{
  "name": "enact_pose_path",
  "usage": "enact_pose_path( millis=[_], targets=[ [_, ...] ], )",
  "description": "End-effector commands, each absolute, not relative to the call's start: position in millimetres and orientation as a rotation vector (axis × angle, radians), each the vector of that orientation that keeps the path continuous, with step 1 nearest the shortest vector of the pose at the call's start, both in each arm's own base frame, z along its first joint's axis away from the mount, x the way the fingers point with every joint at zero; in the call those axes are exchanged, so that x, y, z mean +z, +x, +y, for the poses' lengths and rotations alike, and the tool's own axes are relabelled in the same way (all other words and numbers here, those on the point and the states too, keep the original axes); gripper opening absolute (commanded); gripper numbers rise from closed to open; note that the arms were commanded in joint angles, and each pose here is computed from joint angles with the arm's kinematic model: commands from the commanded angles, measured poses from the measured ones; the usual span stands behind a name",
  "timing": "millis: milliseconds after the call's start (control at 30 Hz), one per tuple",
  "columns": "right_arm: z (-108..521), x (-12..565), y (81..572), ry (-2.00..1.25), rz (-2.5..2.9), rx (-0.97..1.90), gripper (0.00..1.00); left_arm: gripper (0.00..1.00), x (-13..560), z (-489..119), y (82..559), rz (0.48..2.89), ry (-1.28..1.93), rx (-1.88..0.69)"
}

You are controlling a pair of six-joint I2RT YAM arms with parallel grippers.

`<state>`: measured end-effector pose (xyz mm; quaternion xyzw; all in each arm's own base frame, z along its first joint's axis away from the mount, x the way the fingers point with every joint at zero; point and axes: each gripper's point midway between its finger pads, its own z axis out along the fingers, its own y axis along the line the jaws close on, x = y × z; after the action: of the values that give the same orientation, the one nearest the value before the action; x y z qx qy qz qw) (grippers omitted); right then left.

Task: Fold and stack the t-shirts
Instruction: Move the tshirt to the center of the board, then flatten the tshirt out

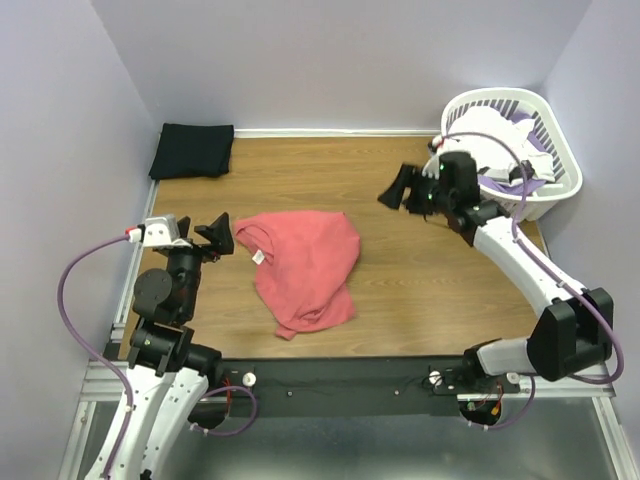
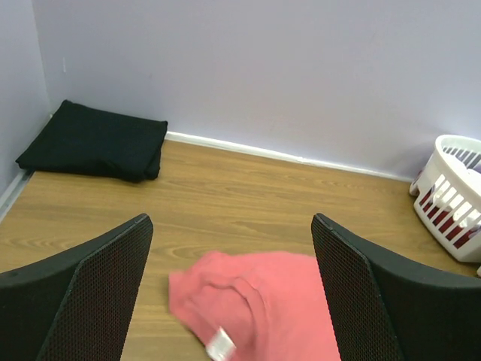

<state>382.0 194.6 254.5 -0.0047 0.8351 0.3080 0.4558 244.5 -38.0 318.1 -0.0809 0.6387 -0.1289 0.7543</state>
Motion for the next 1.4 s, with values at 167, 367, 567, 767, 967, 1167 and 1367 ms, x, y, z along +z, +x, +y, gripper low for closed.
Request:
enact_pose_path(
  millis=[167, 367, 567, 767, 967, 1167, 1367],
  targets=[
    [223.4, 153.2, 289.8, -0.333, 2.298, 0.670, 0.76, 0.93, 283.9, -61.3, 273.8, 1.575, -0.119, -0.313],
    [275.8, 100.3, 238.3, -0.656, 2.378, 0.576, 0.75, 0.93, 240.3, -73.5, 290.8, 1.757, -0.115, -0.323],
    [313.1, 69.4, 195.0, -0.961, 2.348, 0.461, 0.74, 0.93, 229.1, -66.2, 298.4, 1.803, -0.130, -0.254],
    [323.3, 41.7, 180.4, -1.051, 2.383, 0.375, 0.73, 0.93, 222.9, -64.7, 300.0, 1.825, -0.133, -0.240],
    [322.0, 18.7, 172.7, -1.090, 2.412, 0.283, 0.71, 0.93, 208.1, -71.7, 303.4, 1.883, -0.102, -0.255],
    [315.1, 4.3, 167.9, -1.123, 2.429, 0.169, 0.50, 0.93, 211.4, -70.1, 304.5, 1.875, -0.105, -0.250],
    [330.7, 29.7, 187.8, -1.063, 2.357, 0.152, 0.01, 0.93, 214.5, -65.0, 304.5, 1.861, -0.121, -0.232]
  ],
)
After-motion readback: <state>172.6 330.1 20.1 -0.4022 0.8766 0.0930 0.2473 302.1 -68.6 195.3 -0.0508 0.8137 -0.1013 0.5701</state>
